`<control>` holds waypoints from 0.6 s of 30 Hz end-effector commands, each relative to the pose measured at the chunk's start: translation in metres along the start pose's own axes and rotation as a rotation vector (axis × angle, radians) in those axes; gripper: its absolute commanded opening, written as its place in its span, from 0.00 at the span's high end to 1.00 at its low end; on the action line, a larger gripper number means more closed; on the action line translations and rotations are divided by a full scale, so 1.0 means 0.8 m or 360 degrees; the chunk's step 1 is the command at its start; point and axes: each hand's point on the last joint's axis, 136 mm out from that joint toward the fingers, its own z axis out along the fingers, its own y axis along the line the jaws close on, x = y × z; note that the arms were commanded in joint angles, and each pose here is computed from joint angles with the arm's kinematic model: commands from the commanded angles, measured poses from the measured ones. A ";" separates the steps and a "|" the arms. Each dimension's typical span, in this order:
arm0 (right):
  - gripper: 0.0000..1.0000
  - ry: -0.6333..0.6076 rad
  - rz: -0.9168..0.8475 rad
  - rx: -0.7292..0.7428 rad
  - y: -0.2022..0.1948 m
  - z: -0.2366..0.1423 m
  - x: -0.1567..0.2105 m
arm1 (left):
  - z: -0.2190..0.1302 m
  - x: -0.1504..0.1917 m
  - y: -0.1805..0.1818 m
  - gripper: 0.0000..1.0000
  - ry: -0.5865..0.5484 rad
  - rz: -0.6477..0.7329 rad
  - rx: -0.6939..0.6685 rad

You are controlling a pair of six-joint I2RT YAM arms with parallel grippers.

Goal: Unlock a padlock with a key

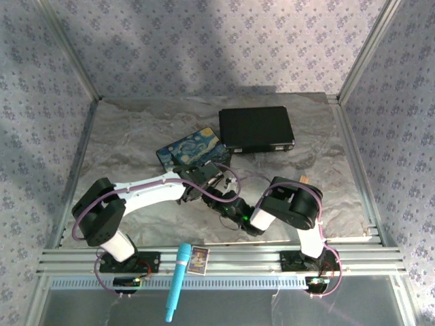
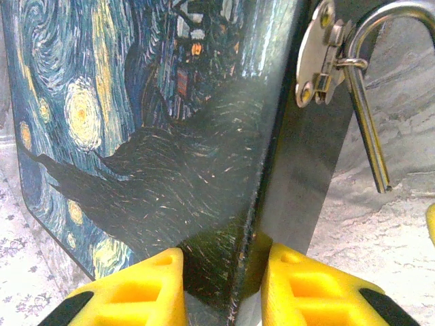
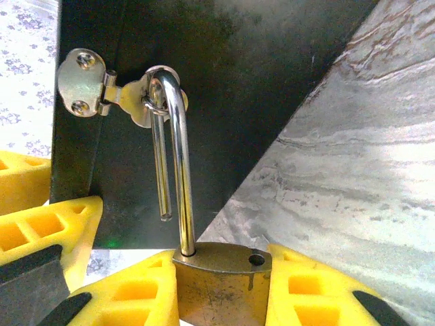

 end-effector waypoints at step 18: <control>0.93 -0.0320 0.0173 0.0366 -0.051 -0.009 -0.080 | 0.019 0.066 -0.078 0.72 0.0260 0.0260 0.0386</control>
